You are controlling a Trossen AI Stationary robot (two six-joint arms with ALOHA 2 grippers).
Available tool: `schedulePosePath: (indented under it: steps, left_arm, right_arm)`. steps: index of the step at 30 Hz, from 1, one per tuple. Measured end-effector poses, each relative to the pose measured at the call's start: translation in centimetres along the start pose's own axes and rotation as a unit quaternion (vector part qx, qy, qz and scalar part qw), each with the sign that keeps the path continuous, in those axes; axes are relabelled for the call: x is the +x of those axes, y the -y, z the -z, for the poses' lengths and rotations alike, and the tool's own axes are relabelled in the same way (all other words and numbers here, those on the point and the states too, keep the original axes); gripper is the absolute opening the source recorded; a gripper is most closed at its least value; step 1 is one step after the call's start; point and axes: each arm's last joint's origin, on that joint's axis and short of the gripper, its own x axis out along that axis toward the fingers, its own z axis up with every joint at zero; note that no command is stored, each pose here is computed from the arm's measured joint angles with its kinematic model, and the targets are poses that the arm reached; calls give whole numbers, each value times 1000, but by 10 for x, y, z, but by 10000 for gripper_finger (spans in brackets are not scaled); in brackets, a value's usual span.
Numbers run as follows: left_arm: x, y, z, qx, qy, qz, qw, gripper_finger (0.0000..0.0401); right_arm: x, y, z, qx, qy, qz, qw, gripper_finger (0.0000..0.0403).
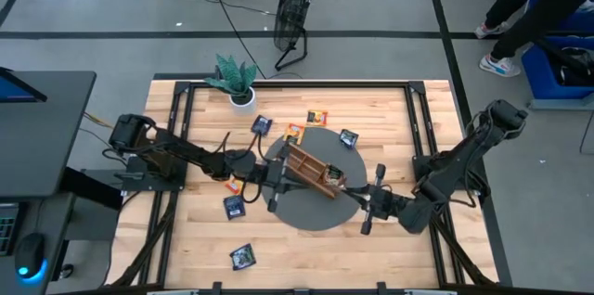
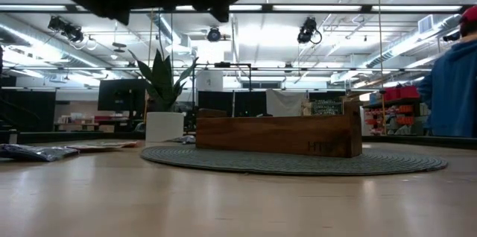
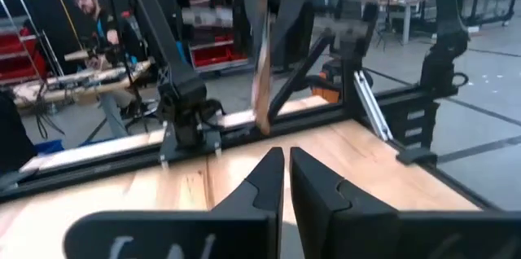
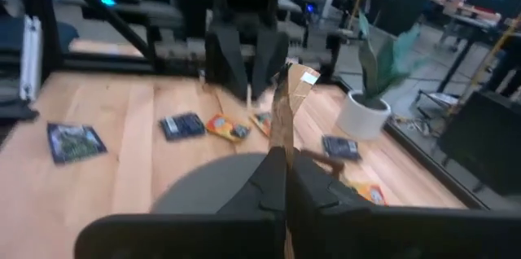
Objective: Pick & Place Tea
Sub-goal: Put the brown tea bag into the right section of the wooden organizer
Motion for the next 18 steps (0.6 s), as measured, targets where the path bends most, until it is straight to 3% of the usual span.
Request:
schedulePosePath:
  steps: [8,18]
  left_arm:
    - [-2,-2,1,-19,5,5,1000,45]
    - [-2,-9,3,-35,0,-15,999,158]
  right_arm:
    - [24,14,-11,15,16,-19,1000,0]
    - [38,23,-19,16,41,-66,997,0]
